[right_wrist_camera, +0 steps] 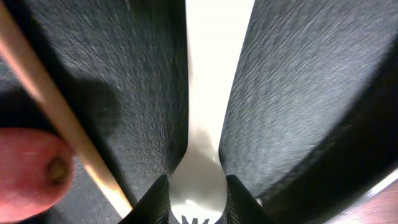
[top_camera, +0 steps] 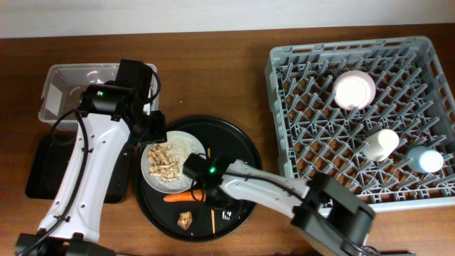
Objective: Sort waste into correct bins and load items into the dishwasher rack
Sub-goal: 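Carry the white fork with the right gripper into the rack, then grasp the wooden chopstick on the tray with the right gripper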
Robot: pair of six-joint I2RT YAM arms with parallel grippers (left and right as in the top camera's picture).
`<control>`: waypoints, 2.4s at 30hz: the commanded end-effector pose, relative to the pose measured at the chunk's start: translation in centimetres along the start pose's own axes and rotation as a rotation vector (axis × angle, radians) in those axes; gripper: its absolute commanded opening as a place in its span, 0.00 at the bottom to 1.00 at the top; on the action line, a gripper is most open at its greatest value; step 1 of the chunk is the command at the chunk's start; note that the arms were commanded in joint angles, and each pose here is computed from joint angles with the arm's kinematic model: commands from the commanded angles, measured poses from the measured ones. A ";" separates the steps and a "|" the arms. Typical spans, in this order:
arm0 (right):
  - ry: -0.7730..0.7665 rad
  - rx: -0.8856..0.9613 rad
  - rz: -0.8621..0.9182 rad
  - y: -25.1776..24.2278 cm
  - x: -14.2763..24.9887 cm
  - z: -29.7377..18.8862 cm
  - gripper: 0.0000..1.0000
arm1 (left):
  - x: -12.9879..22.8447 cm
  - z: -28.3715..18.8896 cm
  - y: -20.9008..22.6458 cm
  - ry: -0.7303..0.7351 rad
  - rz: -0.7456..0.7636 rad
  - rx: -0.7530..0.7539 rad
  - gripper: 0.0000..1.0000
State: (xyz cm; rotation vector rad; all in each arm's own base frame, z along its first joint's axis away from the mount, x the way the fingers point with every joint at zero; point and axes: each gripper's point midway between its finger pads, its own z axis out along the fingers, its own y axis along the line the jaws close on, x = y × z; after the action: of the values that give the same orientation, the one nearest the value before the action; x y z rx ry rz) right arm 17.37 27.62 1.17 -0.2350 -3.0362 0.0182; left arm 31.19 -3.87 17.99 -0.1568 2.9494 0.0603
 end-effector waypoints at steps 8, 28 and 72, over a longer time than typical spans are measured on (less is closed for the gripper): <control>-0.205 -0.062 -0.248 -6.5 -7.1 -12.7 0.24 | 0.0 0.0 0.4 0.001 0.003 -0.023 0.64; -0.060 -0.069 -0.370 -16.8 -12.6 -11.4 0.36 | 0.2 0.0 0.4 0.010 0.003 -0.025 0.64; -0.093 -0.165 -0.234 4.3 -6.8 -2.1 0.68 | -0.4 0.4 6.8 0.026 -0.210 -0.046 0.65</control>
State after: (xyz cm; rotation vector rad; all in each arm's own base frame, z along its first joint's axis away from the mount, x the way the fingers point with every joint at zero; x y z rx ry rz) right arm 24.66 30.35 3.50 0.2106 -3.1404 -0.2619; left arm 30.90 3.02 17.94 -0.4737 2.9341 0.1108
